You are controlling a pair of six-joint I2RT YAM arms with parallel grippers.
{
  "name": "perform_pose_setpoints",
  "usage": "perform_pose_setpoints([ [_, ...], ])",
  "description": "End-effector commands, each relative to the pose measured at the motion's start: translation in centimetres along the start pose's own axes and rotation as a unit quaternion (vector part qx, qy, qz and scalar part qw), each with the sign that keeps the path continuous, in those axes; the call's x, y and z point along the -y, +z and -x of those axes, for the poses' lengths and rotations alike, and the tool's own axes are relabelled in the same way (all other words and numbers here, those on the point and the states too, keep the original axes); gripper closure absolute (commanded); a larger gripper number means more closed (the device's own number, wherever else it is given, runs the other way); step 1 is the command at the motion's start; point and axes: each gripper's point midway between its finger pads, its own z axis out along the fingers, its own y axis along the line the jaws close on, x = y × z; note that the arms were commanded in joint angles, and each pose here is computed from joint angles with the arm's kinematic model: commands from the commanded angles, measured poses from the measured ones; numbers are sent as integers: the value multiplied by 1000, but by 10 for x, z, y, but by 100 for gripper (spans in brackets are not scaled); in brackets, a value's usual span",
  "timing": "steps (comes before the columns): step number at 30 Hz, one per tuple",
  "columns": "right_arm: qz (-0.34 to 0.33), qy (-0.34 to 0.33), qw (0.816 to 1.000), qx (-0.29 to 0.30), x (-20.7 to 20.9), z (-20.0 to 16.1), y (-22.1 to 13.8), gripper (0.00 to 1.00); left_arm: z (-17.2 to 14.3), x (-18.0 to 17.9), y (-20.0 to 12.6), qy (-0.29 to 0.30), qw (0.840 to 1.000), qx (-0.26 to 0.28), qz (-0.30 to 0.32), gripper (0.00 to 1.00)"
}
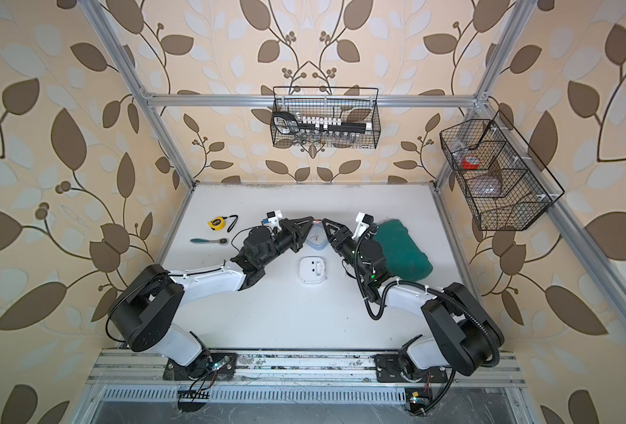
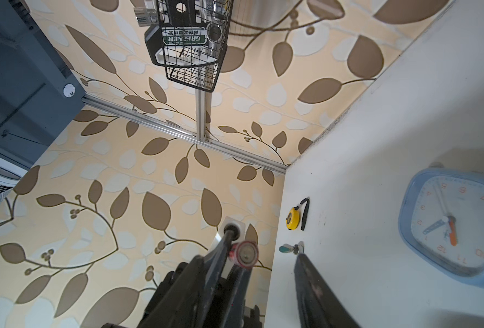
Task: Insert the battery into the alarm
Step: Pick up the battery at the center of the board.
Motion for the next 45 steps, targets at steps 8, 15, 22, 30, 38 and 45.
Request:
perform_pose_setpoints([
  [8,32,18,999,14,-17,8,9,66,-13,24,15,-8,999,-18,-46,93],
  [15,29,28,999,18,-13,12,9,67,-18,24,16,-10,999,-24,-48,93],
  [22,35,59,998,17,-8,14,10,69,-25,23,17,-11,998,-32,-49,93],
  [30,35,59,998,9,-7,14,11,89,-25,17,19,-14,998,-34,-44,93],
  [38,29,44,999,8,-5,15,11,96,-19,9,17,-16,999,-18,-37,57],
  [45,-16,-16,1000,21,11,27,3,96,-5,-12,5,27,999,18,-3,23],
])
